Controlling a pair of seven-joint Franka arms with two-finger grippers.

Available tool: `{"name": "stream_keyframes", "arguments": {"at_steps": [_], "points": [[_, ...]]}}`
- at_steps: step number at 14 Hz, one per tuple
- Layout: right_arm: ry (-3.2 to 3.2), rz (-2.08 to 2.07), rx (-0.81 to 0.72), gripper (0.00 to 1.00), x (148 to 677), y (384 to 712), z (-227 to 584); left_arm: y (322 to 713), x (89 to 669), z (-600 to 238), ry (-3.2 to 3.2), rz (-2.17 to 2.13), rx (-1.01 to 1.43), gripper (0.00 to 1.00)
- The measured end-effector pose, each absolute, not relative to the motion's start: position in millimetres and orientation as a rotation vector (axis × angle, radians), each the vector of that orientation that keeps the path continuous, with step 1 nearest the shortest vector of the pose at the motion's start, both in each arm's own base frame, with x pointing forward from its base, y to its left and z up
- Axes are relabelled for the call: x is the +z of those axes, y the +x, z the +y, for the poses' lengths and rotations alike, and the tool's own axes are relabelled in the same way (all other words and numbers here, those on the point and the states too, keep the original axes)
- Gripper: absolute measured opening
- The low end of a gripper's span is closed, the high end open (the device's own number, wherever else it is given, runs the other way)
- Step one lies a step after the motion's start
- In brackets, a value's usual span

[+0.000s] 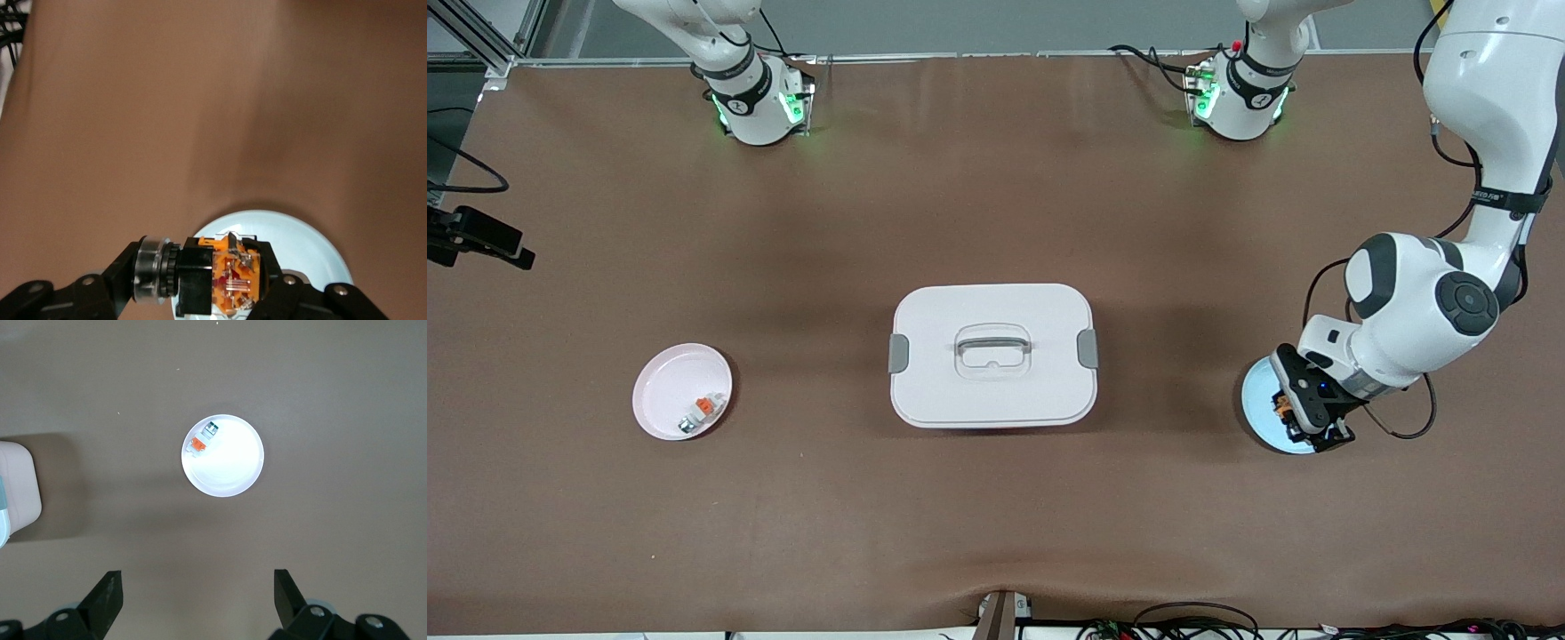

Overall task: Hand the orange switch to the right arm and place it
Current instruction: 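Carry the switch with the left gripper above the white box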

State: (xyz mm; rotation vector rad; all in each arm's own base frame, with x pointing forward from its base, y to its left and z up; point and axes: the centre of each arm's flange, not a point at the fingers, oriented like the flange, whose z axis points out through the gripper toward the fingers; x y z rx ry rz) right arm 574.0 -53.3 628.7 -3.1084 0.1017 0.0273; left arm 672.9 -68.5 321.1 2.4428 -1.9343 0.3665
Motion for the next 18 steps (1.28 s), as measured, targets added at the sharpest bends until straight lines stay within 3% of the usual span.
{"name": "stream_keyframes", "arguments": {"at_steps": [8,14,18], "points": [[-3.108,0.104,0.028,1.00,628.6,574.0,-54.1,675.3,429.3,-171.2,2.538,-1.532,0.335,0.74],[-3.108,0.107,0.031,1.00,628.4,573.6,-55.3,625.5,469.1,-317.4,2.360,-1.883,0.408,0.74],[-3.105,0.109,0.085,1.00,625.5,569.7,-55.9,602.1,492.5,-359.2,2.307,-1.903,0.458,0.74]]}}
